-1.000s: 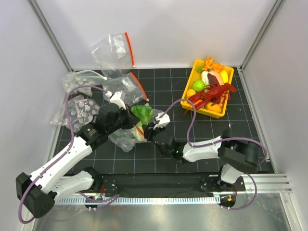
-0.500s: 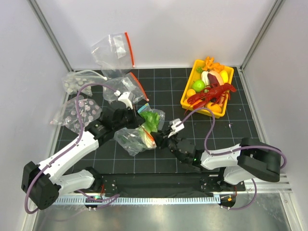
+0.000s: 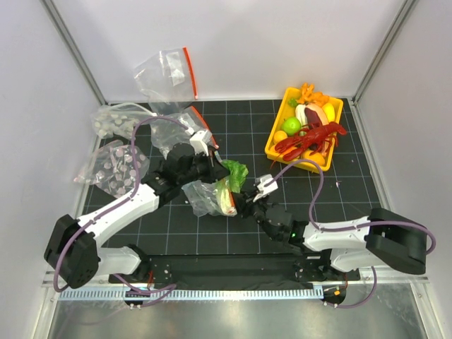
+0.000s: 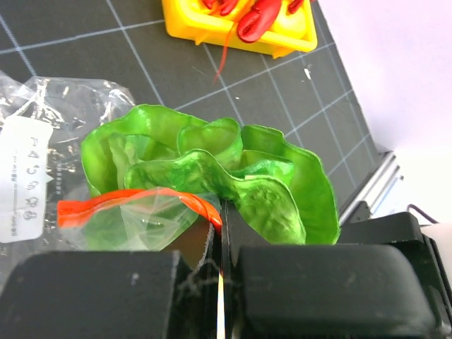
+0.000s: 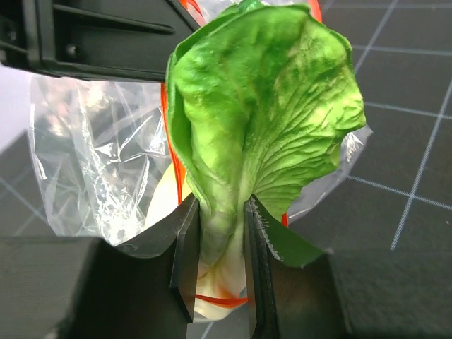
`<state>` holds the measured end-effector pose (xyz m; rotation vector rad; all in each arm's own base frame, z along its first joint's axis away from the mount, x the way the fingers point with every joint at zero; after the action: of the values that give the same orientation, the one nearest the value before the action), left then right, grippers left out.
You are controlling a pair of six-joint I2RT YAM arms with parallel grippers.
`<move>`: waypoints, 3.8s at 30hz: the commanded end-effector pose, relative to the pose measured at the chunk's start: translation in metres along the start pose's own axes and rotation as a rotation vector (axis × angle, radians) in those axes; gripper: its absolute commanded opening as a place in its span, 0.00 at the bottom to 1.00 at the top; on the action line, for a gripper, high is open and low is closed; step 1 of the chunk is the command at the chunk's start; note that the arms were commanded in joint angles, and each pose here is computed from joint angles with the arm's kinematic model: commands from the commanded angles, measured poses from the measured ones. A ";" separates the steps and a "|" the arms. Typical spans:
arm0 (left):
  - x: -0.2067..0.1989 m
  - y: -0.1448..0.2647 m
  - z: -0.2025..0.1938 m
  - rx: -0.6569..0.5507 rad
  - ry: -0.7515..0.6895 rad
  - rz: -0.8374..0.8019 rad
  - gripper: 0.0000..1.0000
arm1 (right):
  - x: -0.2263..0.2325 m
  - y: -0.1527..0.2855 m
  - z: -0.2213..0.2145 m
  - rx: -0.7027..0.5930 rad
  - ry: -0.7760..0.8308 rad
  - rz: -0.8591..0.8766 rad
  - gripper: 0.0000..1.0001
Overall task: Place the food in the zip-top bag and seal the zipper
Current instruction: Place the fake vegetable in the zipper food storage bag, then adjust the zipper food storage bag at the center of the board.
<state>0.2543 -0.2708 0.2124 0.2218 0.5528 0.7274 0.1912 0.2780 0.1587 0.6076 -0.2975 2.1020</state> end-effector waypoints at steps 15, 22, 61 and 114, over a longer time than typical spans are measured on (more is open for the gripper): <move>-0.031 0.004 0.019 -0.159 -0.142 -0.186 0.00 | -0.001 -0.016 0.088 -0.262 0.125 -0.389 0.13; -0.043 0.000 0.017 -0.247 -0.132 -0.295 0.00 | 0.002 -0.006 0.121 -0.392 0.091 -0.398 0.09; 0.081 -0.028 -0.040 -0.162 0.150 0.088 0.00 | 0.026 -0.054 0.016 -0.006 0.202 -0.235 0.74; 0.091 -0.029 -0.043 -0.110 0.177 0.139 0.00 | -0.073 -0.071 0.002 0.270 -0.107 -0.420 0.38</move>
<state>0.2924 -0.2269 0.1073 0.1447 0.7207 0.9195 0.2774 0.2452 0.1037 0.8203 0.1188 1.6505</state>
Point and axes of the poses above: each gripper's point midway between its finger pads, its own y axis back along the fingers, its own x axis along the line the jaws close on, z = x × y, the point moved 3 cm from there along y, back along the fingers, and after that the axes turned 14 degrees about -y, right-handed, at the moved point
